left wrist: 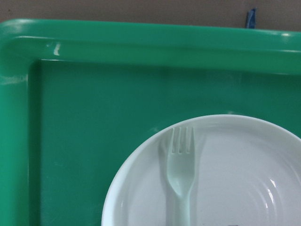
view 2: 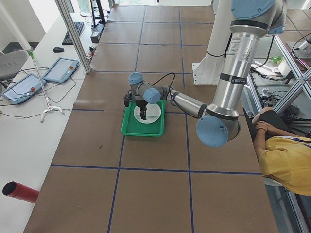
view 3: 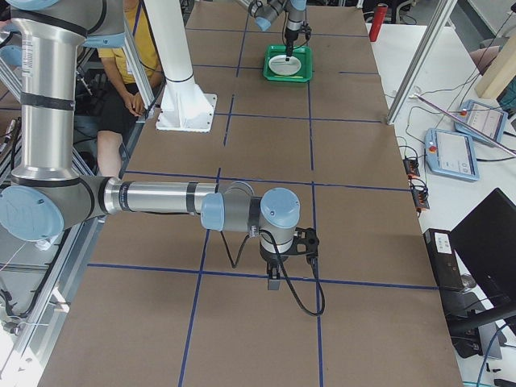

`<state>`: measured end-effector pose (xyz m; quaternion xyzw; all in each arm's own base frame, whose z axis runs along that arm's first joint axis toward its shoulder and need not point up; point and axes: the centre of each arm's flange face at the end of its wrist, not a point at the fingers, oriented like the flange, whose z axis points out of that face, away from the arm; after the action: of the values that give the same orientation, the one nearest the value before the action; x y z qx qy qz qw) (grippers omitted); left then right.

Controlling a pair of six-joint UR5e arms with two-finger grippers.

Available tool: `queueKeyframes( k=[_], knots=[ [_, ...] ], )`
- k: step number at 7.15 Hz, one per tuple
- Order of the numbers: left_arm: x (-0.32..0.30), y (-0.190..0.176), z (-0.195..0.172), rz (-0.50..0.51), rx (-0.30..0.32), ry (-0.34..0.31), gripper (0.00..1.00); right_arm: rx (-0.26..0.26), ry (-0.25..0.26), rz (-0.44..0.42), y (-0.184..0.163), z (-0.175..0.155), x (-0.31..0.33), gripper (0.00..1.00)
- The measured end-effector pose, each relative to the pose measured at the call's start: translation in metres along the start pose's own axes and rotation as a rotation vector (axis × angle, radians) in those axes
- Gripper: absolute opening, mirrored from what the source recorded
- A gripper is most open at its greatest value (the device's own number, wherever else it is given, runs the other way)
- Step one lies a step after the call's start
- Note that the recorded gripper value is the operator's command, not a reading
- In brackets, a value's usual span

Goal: Place fork
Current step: 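Move the left gripper over the white fork on the plate, then lower the left gripper and close it on the white fork handle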

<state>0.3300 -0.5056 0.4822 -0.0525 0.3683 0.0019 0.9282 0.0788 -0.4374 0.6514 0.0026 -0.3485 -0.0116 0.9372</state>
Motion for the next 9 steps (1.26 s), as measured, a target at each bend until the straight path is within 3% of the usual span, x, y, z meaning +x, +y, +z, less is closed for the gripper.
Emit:
queueKeyframes(
  k=[2, 4, 6, 8, 9],
  knots=[
    [0.004, 0.002, 0.013, 0.024, -0.003, 0.01, 0.73, 0.0, 0.0, 0.0, 0.0, 0.0, 0.0, 1.0],
    [0.006, 0.0, 0.02, 0.041, 0.003, 0.026, 0.52, 0.0, 0.0, 0.0, 0.0, 0.0, 0.0, 1.0],
    [0.006, 0.0, 0.023, 0.047, 0.002, 0.029, 0.44, 0.0, 0.0, 0.0, 0.0, 0.0, 0.0, 1.0],
    [0.005, 0.0, 0.025, 0.05, -0.001, 0.029, 0.01, 0.0, 0.0, 0.0, 0.0, 0.0, 0.0, 1.0],
    [0.005, 0.0, 0.024, 0.051, -0.001, 0.03, 0.0, 0.0, 0.0, -0.001, 0.0, 0.0, 0.0, 1.0]
  ],
)
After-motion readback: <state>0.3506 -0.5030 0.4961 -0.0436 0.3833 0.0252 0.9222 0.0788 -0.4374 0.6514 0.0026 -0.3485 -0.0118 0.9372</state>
